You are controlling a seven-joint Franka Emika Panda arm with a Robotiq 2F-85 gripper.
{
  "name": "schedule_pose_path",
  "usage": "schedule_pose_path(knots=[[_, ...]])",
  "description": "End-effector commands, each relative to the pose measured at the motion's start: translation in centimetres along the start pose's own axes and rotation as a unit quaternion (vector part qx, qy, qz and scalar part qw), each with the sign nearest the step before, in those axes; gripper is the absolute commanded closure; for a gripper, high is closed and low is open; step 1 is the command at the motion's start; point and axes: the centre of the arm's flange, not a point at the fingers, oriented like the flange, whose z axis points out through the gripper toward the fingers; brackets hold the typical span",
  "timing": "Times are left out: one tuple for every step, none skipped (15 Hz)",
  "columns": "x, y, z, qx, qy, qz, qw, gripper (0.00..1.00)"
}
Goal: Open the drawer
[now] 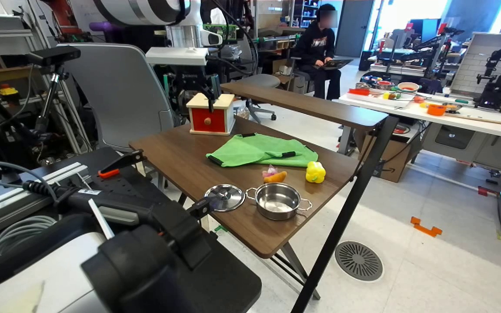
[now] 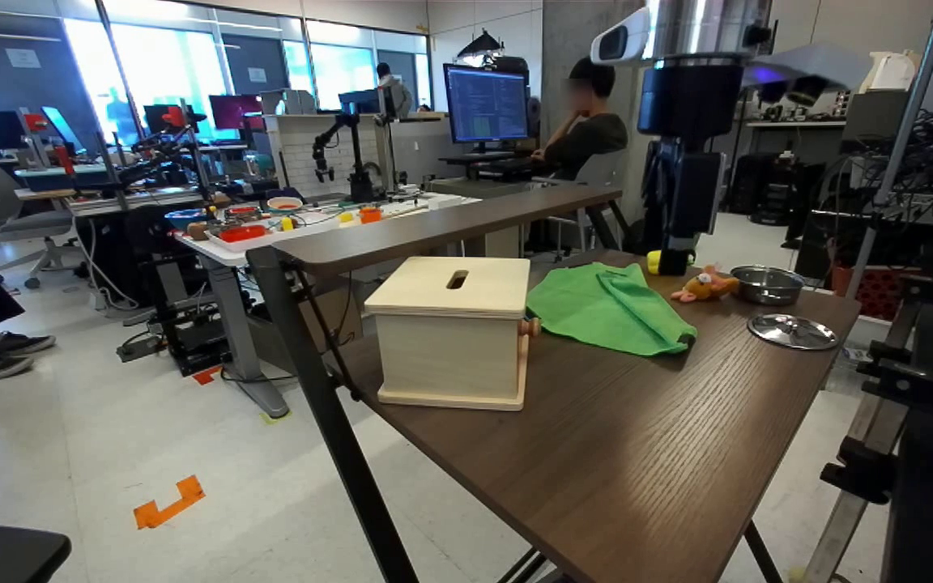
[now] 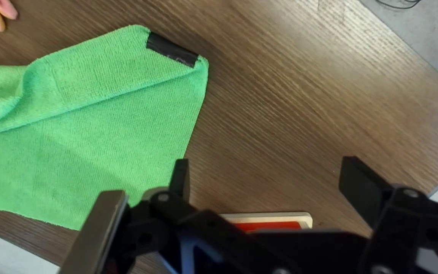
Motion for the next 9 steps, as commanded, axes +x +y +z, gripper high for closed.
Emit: schedule_pose_path(knots=[[1.9, 0.0, 1.9, -0.015, 0.030, 0.004, 0.9994, 0.00], [2.2, 0.1, 2.4, -0.015, 0.040, 0.011, 0.9990, 0.00], [2.4, 0.1, 2.8, -0.017, 0.052, 0.019, 0.9983, 0.00], [2.7, 0.1, 3.2, -0.018, 0.064, 0.025, 0.9975, 0.00], [2.9, 0.1, 3.6, -0.019, 0.073, 0.029, 0.9968, 0.00], [3.1, 0.1, 3.9, -0.020, 0.083, 0.031, 0.9959, 0.00], [3.3, 0.0, 4.2, -0.020, 0.095, 0.034, 0.9947, 0.00], [3.5, -0.2, 4.5, -0.019, 0.102, 0.036, 0.9940, 0.00], [3.6, -0.4, 4.8, -0.018, 0.106, 0.037, 0.9935, 0.00]])
